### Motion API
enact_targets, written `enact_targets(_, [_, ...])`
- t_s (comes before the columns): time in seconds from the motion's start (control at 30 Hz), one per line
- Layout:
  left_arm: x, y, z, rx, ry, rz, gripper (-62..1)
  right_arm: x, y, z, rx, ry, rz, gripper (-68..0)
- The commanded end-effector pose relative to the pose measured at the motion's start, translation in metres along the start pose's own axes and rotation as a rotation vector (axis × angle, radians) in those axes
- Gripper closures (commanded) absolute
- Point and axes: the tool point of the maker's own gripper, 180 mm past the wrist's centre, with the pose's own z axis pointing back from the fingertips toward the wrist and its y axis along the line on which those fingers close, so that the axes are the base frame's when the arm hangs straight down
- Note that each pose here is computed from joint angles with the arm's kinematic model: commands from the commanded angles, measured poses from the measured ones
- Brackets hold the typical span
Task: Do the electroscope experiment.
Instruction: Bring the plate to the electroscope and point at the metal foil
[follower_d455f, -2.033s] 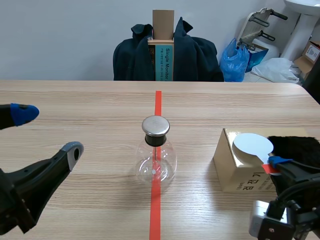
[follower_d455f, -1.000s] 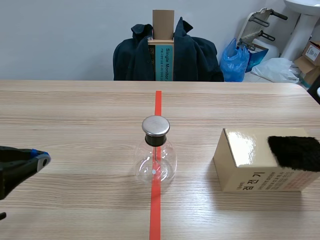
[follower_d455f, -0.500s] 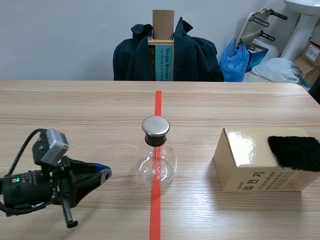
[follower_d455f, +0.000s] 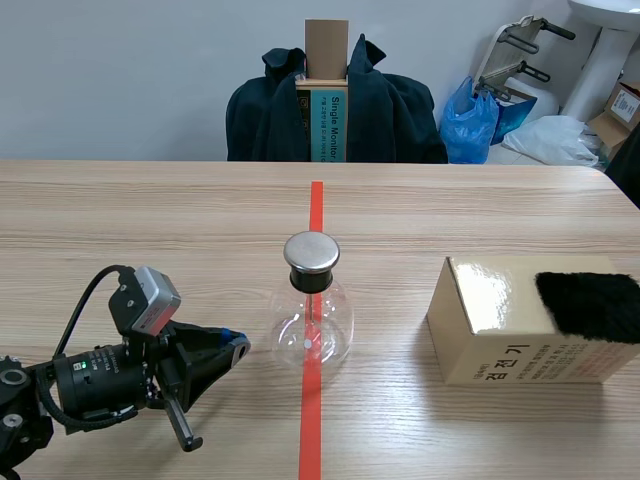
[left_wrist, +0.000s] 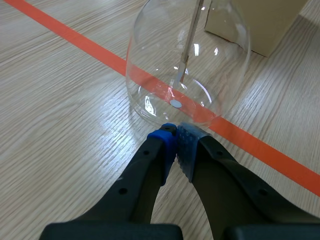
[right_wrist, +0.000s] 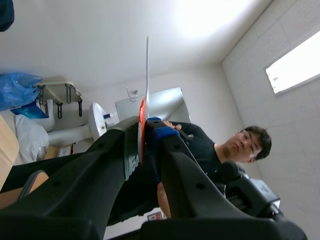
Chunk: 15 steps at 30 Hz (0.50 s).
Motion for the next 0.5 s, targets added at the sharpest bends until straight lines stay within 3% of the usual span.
enact_targets(0.0, [0.014,0.003,-0.003,0.006,-0.046,-0.007,-3.1,0.007,-0.007,-0.012,-0.038,-0.014,-0.007,-0.8])
enact_targets(0.1, [0.014,0.005,-0.003,0.015,-0.044,-0.012,-3.1,0.021,-0.002,-0.025,-0.042,-0.044,-0.022,-0.8])
enact_targets(0.47, [0.013,0.005,-0.003,0.016,-0.044,-0.012,-3.1,0.098,0.064,-0.044,0.096,-0.241,-0.056,-0.8])
